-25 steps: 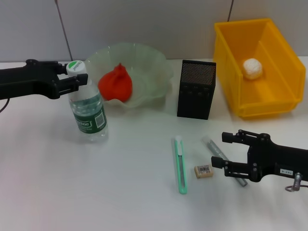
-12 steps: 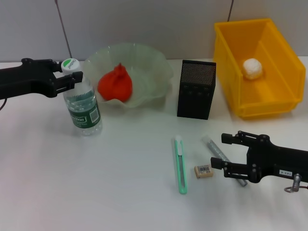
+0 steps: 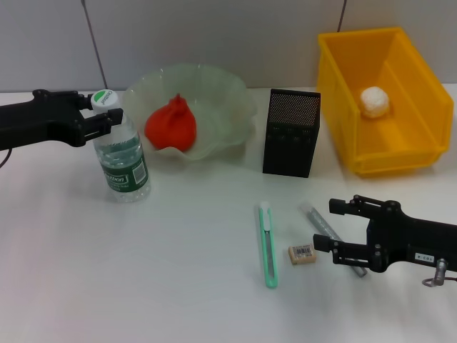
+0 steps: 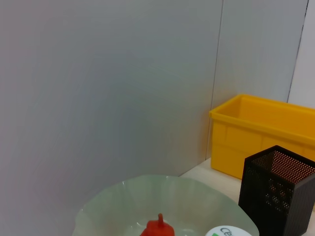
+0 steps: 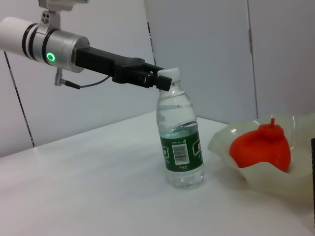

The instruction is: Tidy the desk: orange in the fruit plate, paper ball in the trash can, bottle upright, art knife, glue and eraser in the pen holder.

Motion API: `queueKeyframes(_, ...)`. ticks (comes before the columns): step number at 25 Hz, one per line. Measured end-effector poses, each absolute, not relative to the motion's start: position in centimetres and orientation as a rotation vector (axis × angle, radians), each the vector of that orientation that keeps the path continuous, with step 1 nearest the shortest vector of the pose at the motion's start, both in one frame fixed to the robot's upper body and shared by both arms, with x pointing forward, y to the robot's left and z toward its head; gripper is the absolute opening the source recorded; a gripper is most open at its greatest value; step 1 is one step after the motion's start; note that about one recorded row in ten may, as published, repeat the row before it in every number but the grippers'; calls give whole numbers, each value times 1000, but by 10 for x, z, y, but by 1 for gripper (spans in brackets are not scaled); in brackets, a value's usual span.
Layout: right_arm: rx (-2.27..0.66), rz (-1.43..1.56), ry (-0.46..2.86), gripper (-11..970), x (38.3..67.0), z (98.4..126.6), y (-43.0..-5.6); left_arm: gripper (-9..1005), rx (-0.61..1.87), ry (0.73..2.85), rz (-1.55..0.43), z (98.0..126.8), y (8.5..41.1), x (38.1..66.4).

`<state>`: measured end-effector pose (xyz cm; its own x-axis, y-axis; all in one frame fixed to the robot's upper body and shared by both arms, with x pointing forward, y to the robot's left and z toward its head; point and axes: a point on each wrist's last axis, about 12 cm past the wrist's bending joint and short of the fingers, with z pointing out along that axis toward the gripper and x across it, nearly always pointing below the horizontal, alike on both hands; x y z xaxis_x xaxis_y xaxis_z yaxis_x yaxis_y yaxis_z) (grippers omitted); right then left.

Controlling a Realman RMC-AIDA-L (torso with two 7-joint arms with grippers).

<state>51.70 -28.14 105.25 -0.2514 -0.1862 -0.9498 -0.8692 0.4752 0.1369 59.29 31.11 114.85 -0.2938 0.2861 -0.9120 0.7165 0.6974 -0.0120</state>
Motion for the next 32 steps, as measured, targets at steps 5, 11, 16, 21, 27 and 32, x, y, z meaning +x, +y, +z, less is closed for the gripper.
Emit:
queueKeyframes(5, -905, 856, 1724, 775, 517, 1053, -282, 480, 783, 1876, -522, 1148, 311, 593)
queueKeyframes(11, -903, 856, 1722, 775, 517, 1053, -282, 483, 772, 1878, -523, 1148, 312, 593)
queueKeyframes(16, -902, 856, 1721, 775, 517, 1053, -283, 485, 774, 1878, -523, 1148, 312, 593)
queueKeyframes(21, -900, 856, 1721, 775, 517, 1053, -283, 599, 772, 1878, -520, 1148, 313, 593)
queueKeyframes(27, -899, 858, 1722, 775, 516, 1053, -282, 738, 762, 1847, -548, 1153, 313, 591)
queueKeyframes(32, -895, 858, 1724, 775, 516, 1052, -282, 779, 705, 1696, -737, 1182, 325, 577)
